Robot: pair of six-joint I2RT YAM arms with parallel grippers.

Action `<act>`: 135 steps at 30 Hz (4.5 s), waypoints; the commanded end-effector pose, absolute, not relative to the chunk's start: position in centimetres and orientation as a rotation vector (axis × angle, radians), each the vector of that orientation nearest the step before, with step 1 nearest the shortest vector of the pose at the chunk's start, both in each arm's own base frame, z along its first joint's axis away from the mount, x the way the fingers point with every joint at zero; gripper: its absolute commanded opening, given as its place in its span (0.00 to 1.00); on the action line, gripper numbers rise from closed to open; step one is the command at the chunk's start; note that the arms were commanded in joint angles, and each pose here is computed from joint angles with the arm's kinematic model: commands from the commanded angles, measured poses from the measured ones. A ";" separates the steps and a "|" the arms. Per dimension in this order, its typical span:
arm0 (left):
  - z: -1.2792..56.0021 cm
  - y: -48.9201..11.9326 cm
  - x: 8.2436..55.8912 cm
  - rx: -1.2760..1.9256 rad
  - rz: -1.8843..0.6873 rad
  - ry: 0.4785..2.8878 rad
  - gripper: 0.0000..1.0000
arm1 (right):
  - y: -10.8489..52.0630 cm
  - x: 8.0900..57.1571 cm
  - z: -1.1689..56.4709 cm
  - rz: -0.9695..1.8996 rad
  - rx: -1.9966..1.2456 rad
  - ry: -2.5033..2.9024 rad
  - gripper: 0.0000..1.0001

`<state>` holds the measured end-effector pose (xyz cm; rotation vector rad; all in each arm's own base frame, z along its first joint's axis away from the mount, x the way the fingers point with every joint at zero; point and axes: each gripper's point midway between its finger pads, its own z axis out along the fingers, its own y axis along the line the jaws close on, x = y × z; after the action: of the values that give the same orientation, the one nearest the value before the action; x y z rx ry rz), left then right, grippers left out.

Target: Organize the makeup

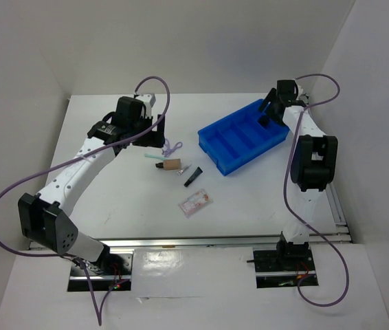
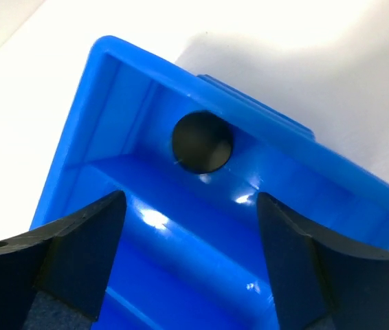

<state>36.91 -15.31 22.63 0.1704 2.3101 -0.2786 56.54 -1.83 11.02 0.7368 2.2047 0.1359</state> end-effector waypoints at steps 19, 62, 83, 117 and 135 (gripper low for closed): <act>35.2 -4.8 33.8 -0.505 -0.090 1.921 0.98 | 33.0 41.4 18.1 0.492 -0.761 2.154 0.83; 36.4 -2.8 32.5 -0.563 -0.043 1.840 0.98 | 40.2 38.4 4.7 0.347 -1.299 2.151 0.58; 37.9 -2.2 31.8 -0.569 -0.038 1.801 0.98 | 40.2 38.8 18.2 0.291 -1.111 1.921 0.29; 25.5 -10.3 37.8 -0.186 -0.156 2.314 0.99 | -4.5 57.1 13.2 -0.532 0.344 2.178 0.50; 26.8 -9.9 37.1 -0.182 -0.161 2.257 1.00 | 15.5 49.6 25.2 0.099 0.103 2.009 0.76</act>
<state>36.98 -10.55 24.58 -0.1841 2.3375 -0.1652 52.27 9.51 22.62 0.1714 2.0590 -0.1344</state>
